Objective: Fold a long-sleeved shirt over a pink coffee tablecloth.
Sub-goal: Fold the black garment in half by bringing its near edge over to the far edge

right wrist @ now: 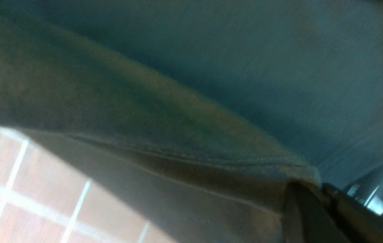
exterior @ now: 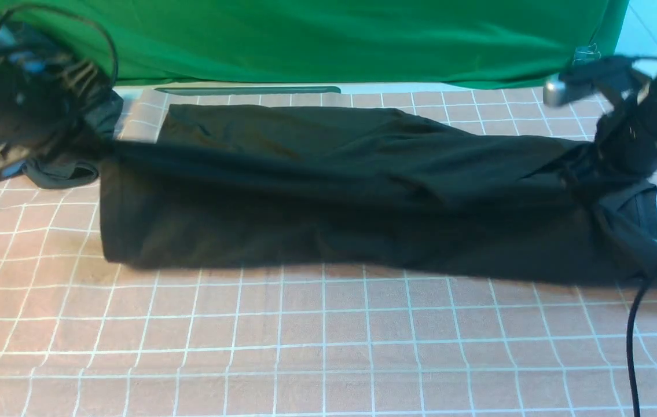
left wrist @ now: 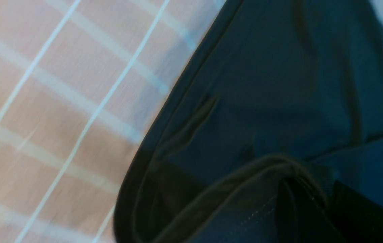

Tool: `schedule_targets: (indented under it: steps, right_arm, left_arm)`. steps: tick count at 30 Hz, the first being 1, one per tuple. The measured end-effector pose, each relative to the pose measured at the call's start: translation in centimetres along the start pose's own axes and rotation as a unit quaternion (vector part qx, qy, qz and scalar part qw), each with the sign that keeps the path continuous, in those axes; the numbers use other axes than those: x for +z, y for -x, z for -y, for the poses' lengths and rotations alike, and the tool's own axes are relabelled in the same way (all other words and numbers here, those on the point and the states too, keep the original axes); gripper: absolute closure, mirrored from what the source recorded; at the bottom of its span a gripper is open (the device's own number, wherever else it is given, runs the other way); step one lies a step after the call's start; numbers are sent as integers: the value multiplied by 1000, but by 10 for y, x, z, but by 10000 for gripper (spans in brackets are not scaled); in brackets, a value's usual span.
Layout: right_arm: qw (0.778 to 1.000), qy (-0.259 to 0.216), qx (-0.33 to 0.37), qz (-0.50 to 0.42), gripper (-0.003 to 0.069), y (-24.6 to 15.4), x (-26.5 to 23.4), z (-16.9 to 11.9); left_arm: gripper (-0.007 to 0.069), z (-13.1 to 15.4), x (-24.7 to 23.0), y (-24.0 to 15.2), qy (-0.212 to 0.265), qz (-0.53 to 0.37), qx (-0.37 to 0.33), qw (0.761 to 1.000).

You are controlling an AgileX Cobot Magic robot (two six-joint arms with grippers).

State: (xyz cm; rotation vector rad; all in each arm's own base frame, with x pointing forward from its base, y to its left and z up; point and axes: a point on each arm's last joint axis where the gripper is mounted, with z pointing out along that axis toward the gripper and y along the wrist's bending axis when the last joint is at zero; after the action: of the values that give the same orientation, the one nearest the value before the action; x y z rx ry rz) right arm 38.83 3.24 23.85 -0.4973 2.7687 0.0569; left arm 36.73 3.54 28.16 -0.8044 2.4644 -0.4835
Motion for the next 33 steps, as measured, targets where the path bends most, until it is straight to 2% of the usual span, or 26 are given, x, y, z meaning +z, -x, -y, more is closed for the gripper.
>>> schedule_targets:
  steps: [7,13,16,20,21,22,26,28,29,30,33]
  right_arm:
    - [1000,-1,14,9,608,46,31,25]
    - [999,-6,24,27,594,73,58,36]
    - [999,-15,32,37,480,82,61,41]
    - [997,-14,65,50,309,91,40,42]
    - [997,-12,65,51,307,92,38,41]
    - [997,7,61,47,312,94,29,35]
    - [996,84,-4,28,528,97,25,-4]
    - [992,116,-45,13,601,99,36,-34]
    - [992,118,-50,12,608,99,38,-36]
    - [989,131,-73,5,617,100,48,-54]
    - [985,141,-102,-2,619,101,66,-78]
  left_arm:
    - [579,16,44,42,-28,4,-20,999]
    - [579,21,73,58,-30,1,-17,999]
    - [579,27,81,59,-33,-2,-10,999]
    - [578,34,83,58,-38,0,-3,999]
    - [578,34,83,58,-38,0,-3,999]
    - [578,35,83,57,-38,0,0,999]
    - [578,36,84,55,-35,-3,5,999]
    - [578,36,84,55,-33,-6,6,999]
    - [578,36,84,55,-33,-6,6,999]
    - [578,36,84,54,-32,-8,7,999]
    - [578,36,84,54,-31,-9,7,999]
